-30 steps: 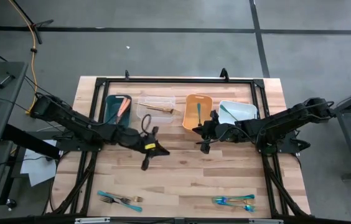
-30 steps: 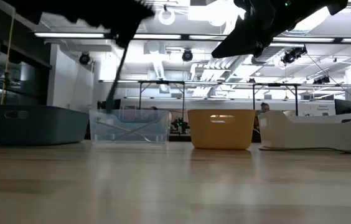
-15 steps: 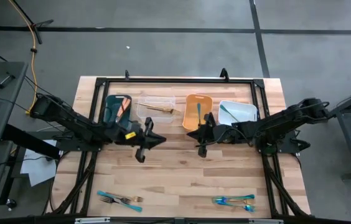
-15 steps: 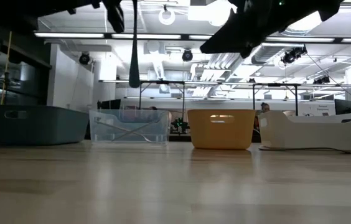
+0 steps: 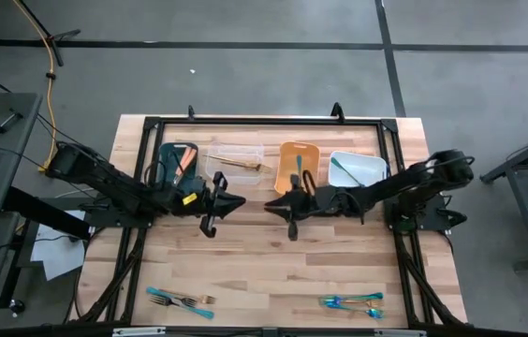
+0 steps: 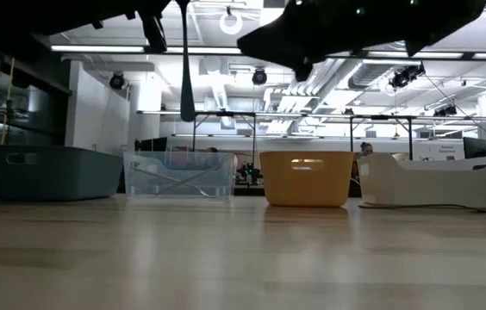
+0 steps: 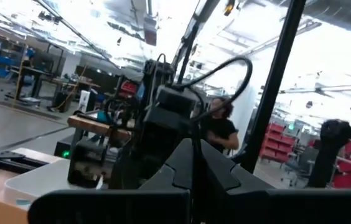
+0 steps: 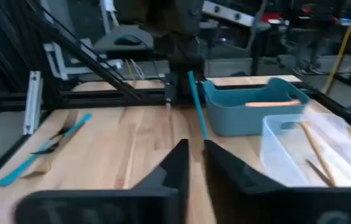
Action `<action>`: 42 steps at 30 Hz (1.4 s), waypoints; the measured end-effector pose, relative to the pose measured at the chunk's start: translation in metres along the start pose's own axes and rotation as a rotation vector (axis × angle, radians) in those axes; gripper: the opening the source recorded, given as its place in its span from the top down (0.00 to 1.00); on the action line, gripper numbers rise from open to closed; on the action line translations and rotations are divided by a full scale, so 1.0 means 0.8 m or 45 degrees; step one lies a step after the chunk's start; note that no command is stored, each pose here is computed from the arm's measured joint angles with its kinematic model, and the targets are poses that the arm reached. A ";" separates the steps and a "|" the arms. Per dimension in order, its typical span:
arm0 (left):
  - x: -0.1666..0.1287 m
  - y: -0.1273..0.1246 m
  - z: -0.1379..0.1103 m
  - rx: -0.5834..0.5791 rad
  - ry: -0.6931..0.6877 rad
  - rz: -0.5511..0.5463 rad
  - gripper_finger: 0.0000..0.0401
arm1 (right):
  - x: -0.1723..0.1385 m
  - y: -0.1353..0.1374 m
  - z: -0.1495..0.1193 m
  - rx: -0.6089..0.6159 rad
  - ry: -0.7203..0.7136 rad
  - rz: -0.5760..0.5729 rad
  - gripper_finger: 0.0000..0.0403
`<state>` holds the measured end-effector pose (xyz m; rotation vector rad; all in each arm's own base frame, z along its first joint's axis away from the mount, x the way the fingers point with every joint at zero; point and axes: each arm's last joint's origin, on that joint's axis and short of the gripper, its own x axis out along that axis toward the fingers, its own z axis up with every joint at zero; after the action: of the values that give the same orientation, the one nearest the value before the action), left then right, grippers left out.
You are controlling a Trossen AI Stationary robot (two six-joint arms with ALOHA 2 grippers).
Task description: Sort silverware by color (type)
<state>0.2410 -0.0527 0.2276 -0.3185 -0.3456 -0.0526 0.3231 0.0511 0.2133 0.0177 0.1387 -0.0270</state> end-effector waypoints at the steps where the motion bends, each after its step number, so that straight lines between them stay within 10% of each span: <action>1: 0.001 0.000 -0.001 -0.013 -0.009 0.000 1.00 | 0.003 0.001 -0.003 0.001 -0.011 0.014 0.85; 10: 0.012 0.007 -0.016 -0.070 0.010 0.036 1.00 | 0.035 0.007 -0.009 -0.159 -0.046 0.014 0.51; 26: 0.041 0.005 -0.036 -0.064 0.013 0.033 1.00 | 0.048 0.008 -0.008 -0.126 -0.034 0.013 0.50; 42: 0.042 0.006 -0.034 -0.065 -0.007 0.035 0.98 | 0.049 0.007 -0.008 -0.105 -0.032 0.003 0.96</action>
<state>0.2816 -0.0566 0.2131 -0.3742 -0.3453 -0.0334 0.3609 0.0559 0.2017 -0.0649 0.1142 -0.0190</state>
